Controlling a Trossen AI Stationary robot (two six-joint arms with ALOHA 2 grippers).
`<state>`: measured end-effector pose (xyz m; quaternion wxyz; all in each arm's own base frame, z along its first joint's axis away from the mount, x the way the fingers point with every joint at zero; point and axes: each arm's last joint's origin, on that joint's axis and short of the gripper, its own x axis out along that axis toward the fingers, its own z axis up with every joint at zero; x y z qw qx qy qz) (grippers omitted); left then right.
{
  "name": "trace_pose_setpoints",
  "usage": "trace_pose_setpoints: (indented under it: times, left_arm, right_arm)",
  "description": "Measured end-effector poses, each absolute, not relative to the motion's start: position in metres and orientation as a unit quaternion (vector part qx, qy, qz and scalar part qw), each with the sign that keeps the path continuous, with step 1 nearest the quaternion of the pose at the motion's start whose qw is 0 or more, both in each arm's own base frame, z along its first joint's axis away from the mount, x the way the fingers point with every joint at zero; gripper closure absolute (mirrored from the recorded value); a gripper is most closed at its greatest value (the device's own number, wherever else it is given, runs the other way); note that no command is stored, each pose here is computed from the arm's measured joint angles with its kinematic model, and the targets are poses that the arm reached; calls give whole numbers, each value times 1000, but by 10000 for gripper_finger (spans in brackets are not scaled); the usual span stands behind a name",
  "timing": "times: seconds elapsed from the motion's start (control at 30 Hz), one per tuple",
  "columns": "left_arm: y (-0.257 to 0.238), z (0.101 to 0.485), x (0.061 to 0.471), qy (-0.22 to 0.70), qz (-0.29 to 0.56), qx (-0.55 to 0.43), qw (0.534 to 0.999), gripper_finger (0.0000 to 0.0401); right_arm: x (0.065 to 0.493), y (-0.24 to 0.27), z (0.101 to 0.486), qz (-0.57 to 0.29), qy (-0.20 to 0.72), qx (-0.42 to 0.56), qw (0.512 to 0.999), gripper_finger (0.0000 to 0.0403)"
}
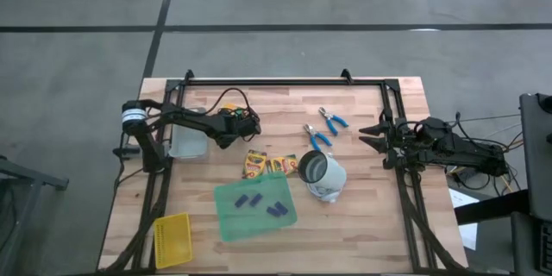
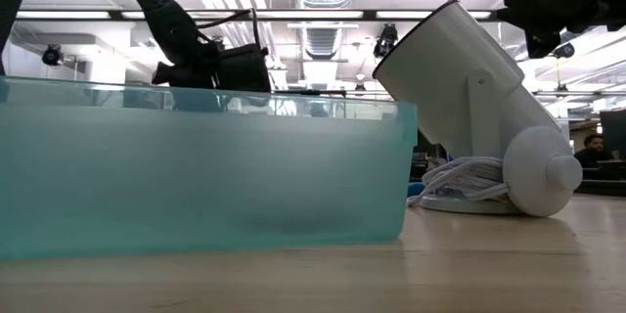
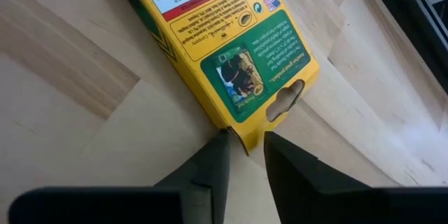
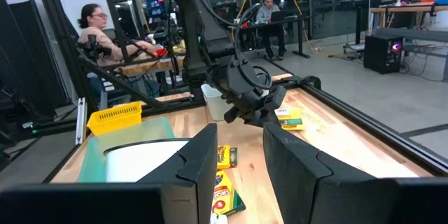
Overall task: Pick & Place School Supplies
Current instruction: Put the yellow crayon box into the gray bin
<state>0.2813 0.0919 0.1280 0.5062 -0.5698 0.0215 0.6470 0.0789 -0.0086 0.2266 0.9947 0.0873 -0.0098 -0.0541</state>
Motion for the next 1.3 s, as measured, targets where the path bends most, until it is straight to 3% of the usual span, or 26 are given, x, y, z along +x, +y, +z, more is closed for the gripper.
trace_pose_setpoints:
  times: [0.23, 0.63, 0.93, 1.3]
  left_arm:
    - [92, 128, 281, 23, 647, -569, 507, 314]
    - [92, 128, 281, 26, 648, -568, 508, 395]
    - [92, 128, 282, 25, 643, -568, 513, 397]
    - [95, 137, 292, 33, 620, -557, 551, 400]
  right_arm:
    - [79, -9, 227, -54, -10, 87, 995, 289]
    - [79, -9, 227, -54, -10, 87, 995, 289]
    - [79, -9, 227, -54, -10, 87, 995, 289]
    - [79, -9, 227, -54, -10, 87, 995, 289]
